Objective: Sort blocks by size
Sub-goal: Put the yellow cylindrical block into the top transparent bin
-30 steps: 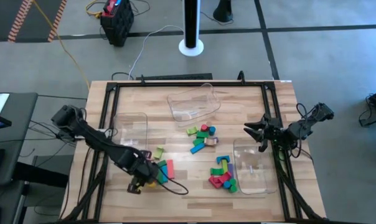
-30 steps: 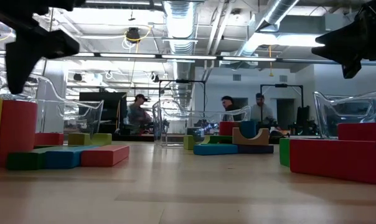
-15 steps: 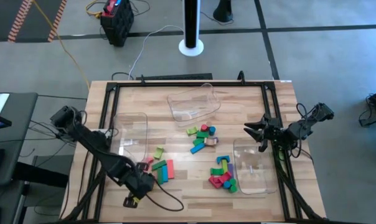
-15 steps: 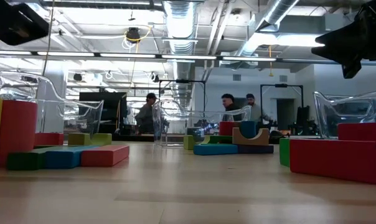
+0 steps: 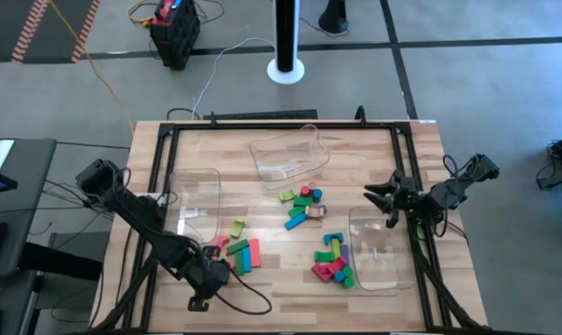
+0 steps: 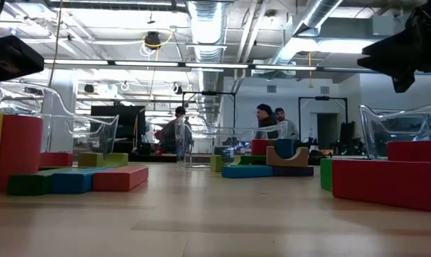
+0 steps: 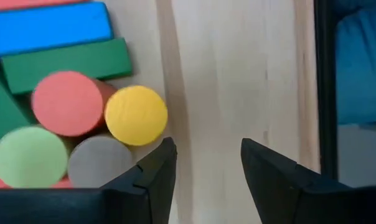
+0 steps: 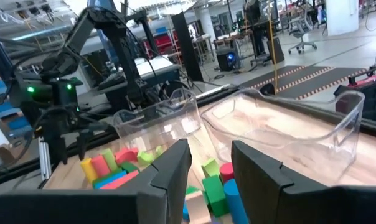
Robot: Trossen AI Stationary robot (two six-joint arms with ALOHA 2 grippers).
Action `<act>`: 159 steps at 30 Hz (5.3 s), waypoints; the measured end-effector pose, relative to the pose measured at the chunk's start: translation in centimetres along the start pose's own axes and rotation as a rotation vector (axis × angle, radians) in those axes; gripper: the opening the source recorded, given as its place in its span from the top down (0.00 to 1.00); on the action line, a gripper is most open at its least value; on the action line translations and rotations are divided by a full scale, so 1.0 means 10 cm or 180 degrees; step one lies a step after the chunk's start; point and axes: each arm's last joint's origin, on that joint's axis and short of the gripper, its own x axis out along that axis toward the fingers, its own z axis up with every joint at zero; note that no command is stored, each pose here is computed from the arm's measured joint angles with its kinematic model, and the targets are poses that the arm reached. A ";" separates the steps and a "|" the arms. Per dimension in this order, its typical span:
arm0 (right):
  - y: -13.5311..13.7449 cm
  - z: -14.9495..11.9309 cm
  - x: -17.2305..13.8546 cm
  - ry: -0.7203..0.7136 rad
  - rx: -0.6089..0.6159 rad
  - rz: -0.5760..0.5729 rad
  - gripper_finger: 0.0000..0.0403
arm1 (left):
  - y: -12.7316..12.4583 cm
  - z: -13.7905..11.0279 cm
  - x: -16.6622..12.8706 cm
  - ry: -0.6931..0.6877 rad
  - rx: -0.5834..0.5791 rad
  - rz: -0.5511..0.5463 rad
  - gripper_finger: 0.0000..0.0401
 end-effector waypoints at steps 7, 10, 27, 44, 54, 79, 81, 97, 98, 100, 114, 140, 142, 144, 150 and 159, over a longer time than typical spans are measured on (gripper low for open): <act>-0.01 -0.04 0.00 0.0100 0.0034 -0.0016 0.62 | 0.00 -0.06 0.15 0.0133 0.0198 0.0191 0.59; -0.01 -0.04 0.00 0.0097 0.0041 -0.0015 0.62 | 0.03 -0.05 0.23 0.0184 0.0273 0.0252 0.59; -0.01 -0.04 0.00 0.0101 0.0039 -0.0014 0.62 | 0.42 0.20 0.27 0.0040 0.0493 0.0678 0.60; -0.01 -0.05 0.00 0.0115 0.0015 -0.0015 0.62 | 0.53 0.33 0.27 -0.0024 0.0580 0.0409 0.60; -0.01 -0.05 0.00 0.0117 0.0013 -0.0016 0.62 | 0.52 0.38 0.27 -0.0202 0.0610 0.0456 0.51; -0.01 -0.05 0.00 0.0129 0.0055 -0.0022 0.62 | 0.49 0.40 0.27 -0.0305 0.0818 0.0466 0.61; -0.01 -0.05 0.00 0.0130 0.0057 -0.0022 0.62 | 0.49 0.40 0.27 -0.0310 0.0842 0.0467 0.63; -0.02 -0.06 0.00 0.0134 0.0080 -0.0024 0.62 | 0.47 0.44 0.17 -0.0231 0.1019 0.0551 0.68; -0.02 -0.06 0.00 0.0136 0.0078 -0.0025 0.62 | 0.46 0.46 0.14 -0.0230 0.1052 0.0575 0.68; -0.02 -0.06 0.00 0.0144 0.0069 -0.0027 0.62 | 0.44 0.50 0.06 -0.0260 0.1114 0.0609 0.68; -0.01 -0.06 0.00 0.0167 0.0118 0.0027 0.62 | 0.54 0.80 -0.72 -0.1003 0.1494 0.1067 0.68; 0.54 1.23 0.36 -0.0981 -0.1149 0.0564 0.51 | 1.57 1.26 -1.34 -0.1961 0.1859 0.1994 0.68; 0.62 1.34 0.49 -0.0834 -0.1309 0.0465 0.48 | 1.61 1.26 -1.42 -0.2080 0.1895 0.2003 0.68; 0.69 1.41 0.63 -0.0661 -0.1449 0.0365 0.45 | 1.66 1.26 -1.50 -0.2199 0.1925 0.1981 0.68; 0.87 1.48 1.07 -0.0278 -0.1932 0.0143 0.40 | 1.77 1.20 -1.79 -0.2606 0.1946 0.1773 0.68; 0.86 1.36 1.32 0.0109 -0.2166 -0.0005 0.39 | 2.11 1.01 -1.87 -0.2545 0.1689 0.1836 0.68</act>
